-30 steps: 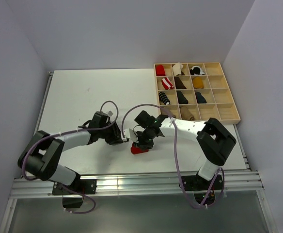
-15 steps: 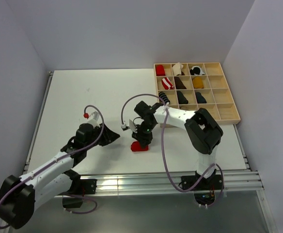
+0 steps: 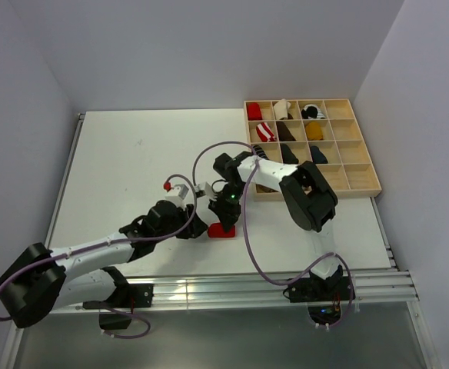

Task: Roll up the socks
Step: Roll the sock at the center of the board.

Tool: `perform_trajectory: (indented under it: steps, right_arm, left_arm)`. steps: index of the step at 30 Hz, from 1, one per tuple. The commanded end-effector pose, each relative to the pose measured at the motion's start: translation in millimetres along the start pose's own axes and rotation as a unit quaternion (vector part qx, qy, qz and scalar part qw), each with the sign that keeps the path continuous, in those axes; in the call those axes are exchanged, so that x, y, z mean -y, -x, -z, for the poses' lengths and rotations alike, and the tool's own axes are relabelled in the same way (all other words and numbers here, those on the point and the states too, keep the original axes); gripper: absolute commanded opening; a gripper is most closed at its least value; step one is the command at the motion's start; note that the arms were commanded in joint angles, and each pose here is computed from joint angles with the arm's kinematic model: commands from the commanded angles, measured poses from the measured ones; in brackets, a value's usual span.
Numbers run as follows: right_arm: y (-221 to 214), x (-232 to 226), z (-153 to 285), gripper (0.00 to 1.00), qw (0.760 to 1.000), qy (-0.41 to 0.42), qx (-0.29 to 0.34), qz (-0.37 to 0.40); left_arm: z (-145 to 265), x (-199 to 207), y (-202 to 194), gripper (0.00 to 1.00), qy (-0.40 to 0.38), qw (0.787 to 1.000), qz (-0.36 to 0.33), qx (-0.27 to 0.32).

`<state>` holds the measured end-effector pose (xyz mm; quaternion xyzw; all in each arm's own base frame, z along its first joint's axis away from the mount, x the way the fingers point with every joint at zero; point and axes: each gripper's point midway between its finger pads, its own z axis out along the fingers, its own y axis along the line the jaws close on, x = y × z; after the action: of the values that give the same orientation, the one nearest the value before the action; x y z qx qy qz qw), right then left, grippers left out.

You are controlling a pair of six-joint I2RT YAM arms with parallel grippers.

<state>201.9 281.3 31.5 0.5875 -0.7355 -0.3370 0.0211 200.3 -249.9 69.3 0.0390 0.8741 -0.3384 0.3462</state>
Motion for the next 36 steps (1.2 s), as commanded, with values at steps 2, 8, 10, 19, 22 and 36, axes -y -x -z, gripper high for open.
perform_trajectory:
  steps: [2,8,10,19,22,36]
  right_arm:
    - [-19.2,20.2,-4.6,0.18,0.999,-0.023,-0.043,-0.014]
    - [-19.1,21.1,-4.2,0.18,0.999,-0.022,-0.044,-0.019]
    - [-19.0,22.0,-5.2,0.18,0.999,-0.023,-0.045,-0.02]
    - [-21.5,25.9,-8.3,0.18,0.998,-0.023,-0.051,-0.027]
    - [-22.5,25.8,-9.1,0.18,0.998,-0.023,-0.054,-0.029]
    - [-25.1,29.9,-11.9,0.18,0.997,-0.027,-0.057,-0.036]
  left_arm:
    - [-14.3,21.4,25.9,0.49,-0.02,0.999,-0.032,0.033]
    - [-30.3,27.5,11.9,0.5,-0.028,0.999,-0.039,0.005]
    - [-32.6,28.7,9.7,0.5,-0.032,0.999,-0.038,0.002]
    - [-43.2,24.9,-7.8,0.44,-0.031,0.999,-0.02,-0.029]
    - [-44.1,25.7,-16.9,0.41,-0.039,0.998,-0.008,-0.041]
    - [-35.4,30.8,-34.4,0.46,-0.071,0.995,0.037,-0.066]
